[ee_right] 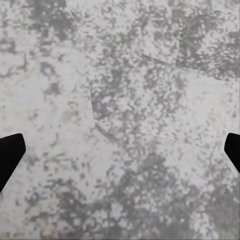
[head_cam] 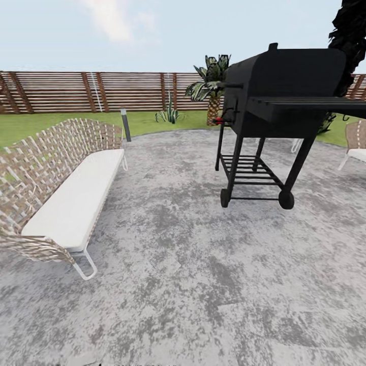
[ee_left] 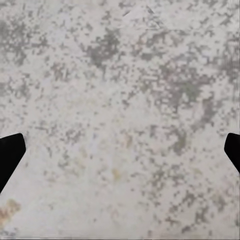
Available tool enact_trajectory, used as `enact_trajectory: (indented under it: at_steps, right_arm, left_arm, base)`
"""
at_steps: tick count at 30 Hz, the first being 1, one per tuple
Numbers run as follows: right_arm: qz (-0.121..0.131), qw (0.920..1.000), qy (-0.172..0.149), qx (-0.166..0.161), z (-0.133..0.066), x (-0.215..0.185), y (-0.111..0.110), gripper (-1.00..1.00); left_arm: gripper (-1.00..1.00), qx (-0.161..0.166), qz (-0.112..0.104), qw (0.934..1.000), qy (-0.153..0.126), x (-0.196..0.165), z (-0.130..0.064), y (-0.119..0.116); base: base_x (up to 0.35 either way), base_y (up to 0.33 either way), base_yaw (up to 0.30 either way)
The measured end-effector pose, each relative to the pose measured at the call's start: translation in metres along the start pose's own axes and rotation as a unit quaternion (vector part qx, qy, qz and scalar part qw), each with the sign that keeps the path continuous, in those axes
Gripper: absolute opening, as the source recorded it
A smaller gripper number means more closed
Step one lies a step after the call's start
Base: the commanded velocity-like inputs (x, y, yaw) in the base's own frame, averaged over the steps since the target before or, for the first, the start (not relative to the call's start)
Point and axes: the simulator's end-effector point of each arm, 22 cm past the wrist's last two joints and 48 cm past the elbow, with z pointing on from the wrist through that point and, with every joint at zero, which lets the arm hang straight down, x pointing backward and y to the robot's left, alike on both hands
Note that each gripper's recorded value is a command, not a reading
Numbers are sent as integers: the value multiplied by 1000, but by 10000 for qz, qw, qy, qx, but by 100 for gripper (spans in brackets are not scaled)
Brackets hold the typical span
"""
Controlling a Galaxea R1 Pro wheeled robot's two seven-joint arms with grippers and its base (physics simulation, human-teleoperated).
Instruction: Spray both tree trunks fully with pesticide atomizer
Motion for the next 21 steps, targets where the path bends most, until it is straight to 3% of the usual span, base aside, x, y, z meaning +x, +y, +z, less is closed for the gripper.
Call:
enact_trajectory:
  at_steps: [14,21]
  right_arm:
    - [5,10000,43,15,0,4,0,100]
    - [-22,10000,86,4,0,8,-2,100]
  left_arm:
    - [100,-8,10,10000,54,5,1,0]
    - [100,-17,11,10000,59,5,1,2]
  base:
    - [0,0,263]
    - [290,0,56]
